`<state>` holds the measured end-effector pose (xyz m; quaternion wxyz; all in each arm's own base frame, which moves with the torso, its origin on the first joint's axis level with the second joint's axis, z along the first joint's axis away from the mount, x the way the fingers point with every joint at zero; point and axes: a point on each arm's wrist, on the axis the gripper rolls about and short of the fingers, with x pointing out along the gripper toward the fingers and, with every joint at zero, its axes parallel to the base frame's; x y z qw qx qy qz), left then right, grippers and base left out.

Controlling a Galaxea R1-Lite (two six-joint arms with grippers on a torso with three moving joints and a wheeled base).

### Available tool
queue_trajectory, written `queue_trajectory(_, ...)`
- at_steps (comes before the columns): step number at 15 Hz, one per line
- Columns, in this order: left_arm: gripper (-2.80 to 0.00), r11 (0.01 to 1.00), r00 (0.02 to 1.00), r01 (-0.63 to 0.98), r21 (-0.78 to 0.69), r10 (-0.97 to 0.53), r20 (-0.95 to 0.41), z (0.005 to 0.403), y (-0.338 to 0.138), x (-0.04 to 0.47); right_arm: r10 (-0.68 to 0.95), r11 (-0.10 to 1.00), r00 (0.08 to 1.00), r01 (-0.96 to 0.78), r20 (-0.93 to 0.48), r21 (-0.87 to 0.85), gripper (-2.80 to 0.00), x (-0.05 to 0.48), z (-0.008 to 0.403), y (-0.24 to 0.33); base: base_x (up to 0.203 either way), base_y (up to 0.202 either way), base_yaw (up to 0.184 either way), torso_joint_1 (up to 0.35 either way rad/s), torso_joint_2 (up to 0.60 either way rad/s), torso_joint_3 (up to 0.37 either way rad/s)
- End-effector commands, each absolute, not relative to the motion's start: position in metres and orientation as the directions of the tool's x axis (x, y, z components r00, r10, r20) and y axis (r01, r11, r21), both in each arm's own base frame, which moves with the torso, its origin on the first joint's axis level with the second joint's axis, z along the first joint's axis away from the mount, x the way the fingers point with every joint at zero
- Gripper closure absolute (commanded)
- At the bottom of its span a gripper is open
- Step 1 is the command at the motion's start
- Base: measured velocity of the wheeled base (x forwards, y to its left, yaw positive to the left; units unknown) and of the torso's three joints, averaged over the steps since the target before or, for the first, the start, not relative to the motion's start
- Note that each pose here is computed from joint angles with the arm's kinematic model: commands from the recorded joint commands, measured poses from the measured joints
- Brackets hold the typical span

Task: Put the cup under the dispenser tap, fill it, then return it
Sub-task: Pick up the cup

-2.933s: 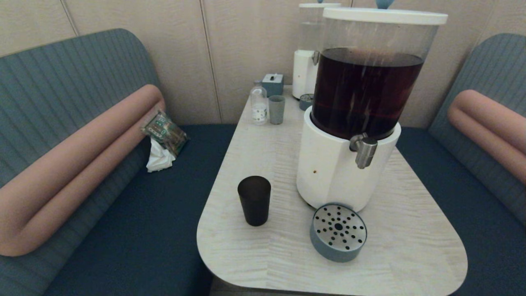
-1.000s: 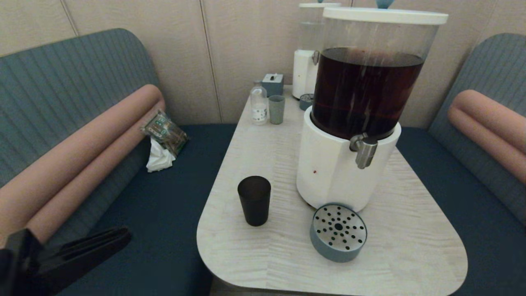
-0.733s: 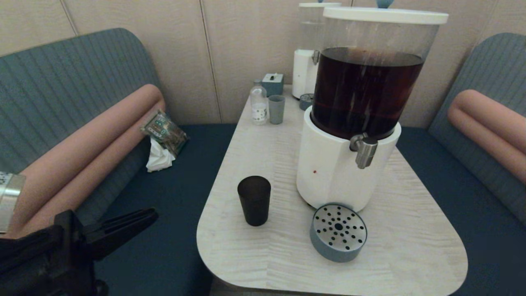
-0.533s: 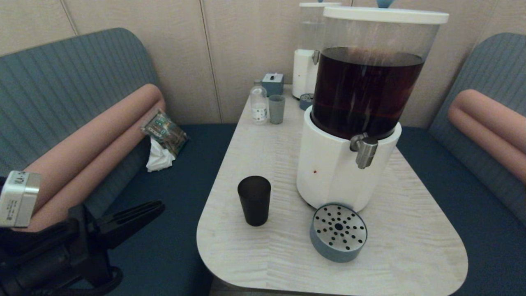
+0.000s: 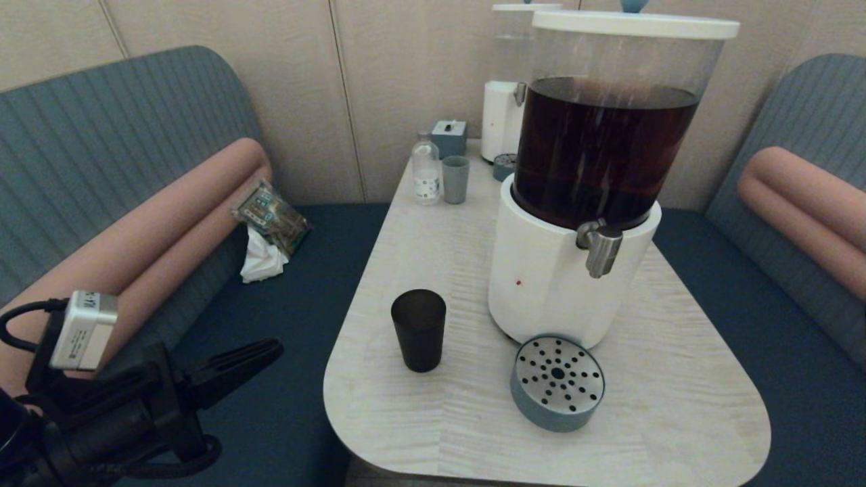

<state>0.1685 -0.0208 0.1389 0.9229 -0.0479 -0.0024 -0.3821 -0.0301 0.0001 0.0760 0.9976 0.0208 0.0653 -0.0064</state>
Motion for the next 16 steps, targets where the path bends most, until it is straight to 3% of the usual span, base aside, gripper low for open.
queue_trajectory(1,0.0,0.702,0.705,0.708,-0.077,-0.707,0.048,0.14,-0.021,0.172,-0.011,0.999,0.991,0.016,-0.133,0.042,0.0,-0.03,0.076,0.0,0.0,0.0,0.0,0.0,0.0,0.0)
queue_trajectory(8,0.0,0.703,0.706,0.691,-0.169,-0.706,-0.047,0.117,-0.021,0.174,-0.01,0.999,0.991,0.016,-0.133,0.041,0.0,-0.03,0.076,0.0,0.0,0.0,0.0,0.0,0.0,0.0)
queue_trajectory(12,0.0,0.709,0.711,0.691,-0.146,-0.702,-0.04,0.119,-0.021,0.182,-0.011,0.999,0.991,0.016,-0.133,0.04,0.0,-0.03,0.076,0.0,0.0,0.0,0.0,0.0,0.0,0.0)
queue_trajectory(13,-2.8,0.709,0.711,0.691,-0.144,-0.702,-0.042,0.118,-0.021,0.185,-0.009,0.999,0.991,0.015,-0.133,0.04,0.0,-0.03,0.076,0.0,0.0,0.0,0.0,0.0,0.0,0.0)
queue_trajectory(16,-2.8,0.705,0.708,0.69,-0.164,-0.705,-0.053,0.115,-0.022,0.193,-0.01,0.999,0.991,0.016,-0.133,0.042,0.0,-0.03,0.076,0.0,0.0,0.0,0.0,0.0,0.0,0.0)
